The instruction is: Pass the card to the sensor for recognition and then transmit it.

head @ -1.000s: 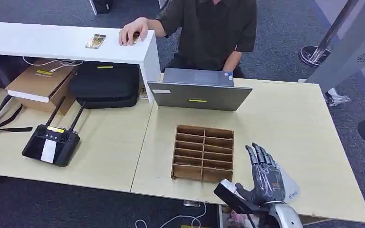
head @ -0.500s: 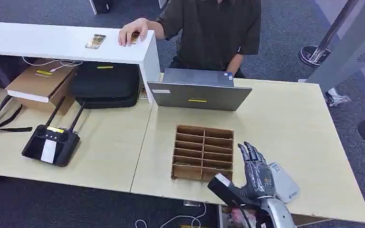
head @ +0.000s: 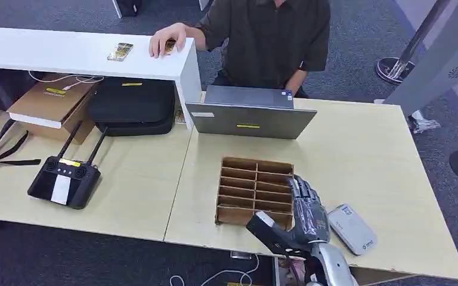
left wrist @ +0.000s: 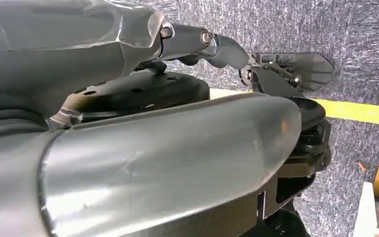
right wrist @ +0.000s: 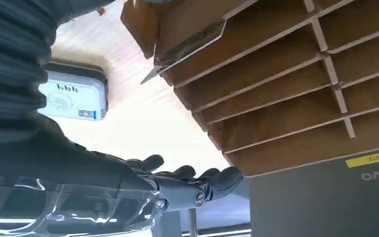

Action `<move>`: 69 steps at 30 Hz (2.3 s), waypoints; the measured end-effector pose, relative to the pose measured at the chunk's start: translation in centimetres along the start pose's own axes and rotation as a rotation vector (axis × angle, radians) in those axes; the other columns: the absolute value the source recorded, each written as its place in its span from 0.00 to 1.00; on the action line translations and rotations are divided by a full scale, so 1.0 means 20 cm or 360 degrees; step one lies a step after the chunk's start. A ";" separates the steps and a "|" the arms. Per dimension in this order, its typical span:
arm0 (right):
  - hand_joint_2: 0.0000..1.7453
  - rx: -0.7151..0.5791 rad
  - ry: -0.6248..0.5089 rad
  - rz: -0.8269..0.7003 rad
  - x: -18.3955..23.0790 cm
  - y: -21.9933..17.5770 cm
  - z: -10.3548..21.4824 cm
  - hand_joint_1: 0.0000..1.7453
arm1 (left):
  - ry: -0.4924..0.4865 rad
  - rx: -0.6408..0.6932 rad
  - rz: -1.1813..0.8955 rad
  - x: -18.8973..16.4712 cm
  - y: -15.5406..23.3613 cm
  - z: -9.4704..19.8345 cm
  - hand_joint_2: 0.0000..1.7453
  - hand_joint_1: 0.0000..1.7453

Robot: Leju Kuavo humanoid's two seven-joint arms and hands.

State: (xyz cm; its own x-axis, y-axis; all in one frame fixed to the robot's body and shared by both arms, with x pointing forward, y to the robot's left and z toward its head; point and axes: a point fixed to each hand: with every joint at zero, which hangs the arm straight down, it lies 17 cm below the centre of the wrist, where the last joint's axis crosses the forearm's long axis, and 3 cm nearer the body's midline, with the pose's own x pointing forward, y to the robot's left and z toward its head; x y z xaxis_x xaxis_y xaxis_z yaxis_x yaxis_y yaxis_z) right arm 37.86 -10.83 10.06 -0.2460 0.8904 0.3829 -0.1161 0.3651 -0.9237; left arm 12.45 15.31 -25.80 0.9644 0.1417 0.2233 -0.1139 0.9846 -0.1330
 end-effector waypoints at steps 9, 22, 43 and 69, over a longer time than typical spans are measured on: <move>1.00 0.0063 0.0076 0.0029 -0.08 0.08 0.14 0.00 | -0.0004 0.0002 0.0035 0.00 0.02 0.00 0.00 0.00; 1.00 0.0092 0.0076 -0.0046 -0.09 0.11 0.24 0.00 | -0.0002 0.0001 0.0049 0.00 0.02 0.00 0.00 0.00; 1.00 0.0047 -0.0183 -0.0059 0.19 0.07 0.00 0.00 | -0.0013 -0.0022 -0.0105 0.04 -0.03 0.00 0.00 0.00; 1.00 -0.0006 -0.0105 0.0077 0.00 0.05 0.09 0.00 | -0.0045 -0.0033 -0.0068 0.07 -0.03 0.00 0.00 0.00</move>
State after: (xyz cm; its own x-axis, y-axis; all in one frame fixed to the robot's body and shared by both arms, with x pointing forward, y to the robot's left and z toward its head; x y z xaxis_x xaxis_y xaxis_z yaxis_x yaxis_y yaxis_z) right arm 35.96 -10.87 9.16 -0.3143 0.8871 0.3379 -0.0990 0.3234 -0.9411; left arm 13.78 14.82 -25.38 0.9610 0.1030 0.2566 -0.0677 0.9874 -0.1427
